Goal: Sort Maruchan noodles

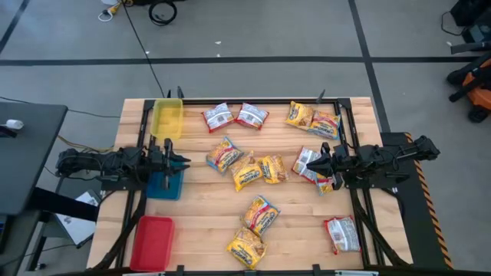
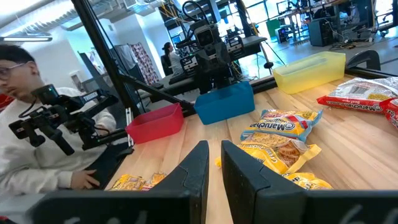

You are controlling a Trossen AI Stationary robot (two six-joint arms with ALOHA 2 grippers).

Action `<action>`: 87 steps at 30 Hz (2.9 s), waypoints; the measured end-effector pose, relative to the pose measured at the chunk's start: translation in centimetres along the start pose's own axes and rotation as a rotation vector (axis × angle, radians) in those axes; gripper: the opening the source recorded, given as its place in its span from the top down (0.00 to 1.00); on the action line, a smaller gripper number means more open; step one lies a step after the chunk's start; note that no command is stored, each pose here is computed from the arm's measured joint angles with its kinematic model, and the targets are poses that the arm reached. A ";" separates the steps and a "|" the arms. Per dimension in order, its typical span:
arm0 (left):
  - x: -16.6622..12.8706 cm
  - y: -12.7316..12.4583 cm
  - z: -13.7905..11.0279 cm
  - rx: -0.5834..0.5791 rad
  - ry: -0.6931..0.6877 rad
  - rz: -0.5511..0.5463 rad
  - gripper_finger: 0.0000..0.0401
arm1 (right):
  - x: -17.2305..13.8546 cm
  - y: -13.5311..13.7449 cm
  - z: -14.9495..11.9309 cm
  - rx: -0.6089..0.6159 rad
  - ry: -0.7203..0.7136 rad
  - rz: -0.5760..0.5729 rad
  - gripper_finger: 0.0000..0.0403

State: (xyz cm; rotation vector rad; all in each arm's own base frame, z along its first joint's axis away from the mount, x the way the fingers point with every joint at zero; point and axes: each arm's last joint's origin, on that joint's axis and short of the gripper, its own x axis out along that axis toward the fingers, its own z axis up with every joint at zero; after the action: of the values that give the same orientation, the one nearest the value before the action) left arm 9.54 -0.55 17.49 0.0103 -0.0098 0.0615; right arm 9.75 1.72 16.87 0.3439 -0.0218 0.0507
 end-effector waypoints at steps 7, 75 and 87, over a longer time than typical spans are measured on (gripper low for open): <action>0.0 0.0 0.0 0.000 0.000 0.000 0.77 | 0.0 0.0 0.0 0.000 0.000 0.000 0.88; 6.0 -0.7 4.0 -0.042 0.153 0.110 0.75 | 0.0 0.0 0.0 0.000 0.000 0.000 0.88; 17.5 -2.6 4.7 0.078 0.458 0.106 0.46 | 0.0 0.0 0.0 0.000 0.000 0.000 0.88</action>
State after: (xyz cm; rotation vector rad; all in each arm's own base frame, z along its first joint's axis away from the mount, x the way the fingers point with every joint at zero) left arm 27.11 -2.18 22.36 0.0736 0.4498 0.1686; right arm 9.75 1.72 16.87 0.3439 -0.0220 0.0505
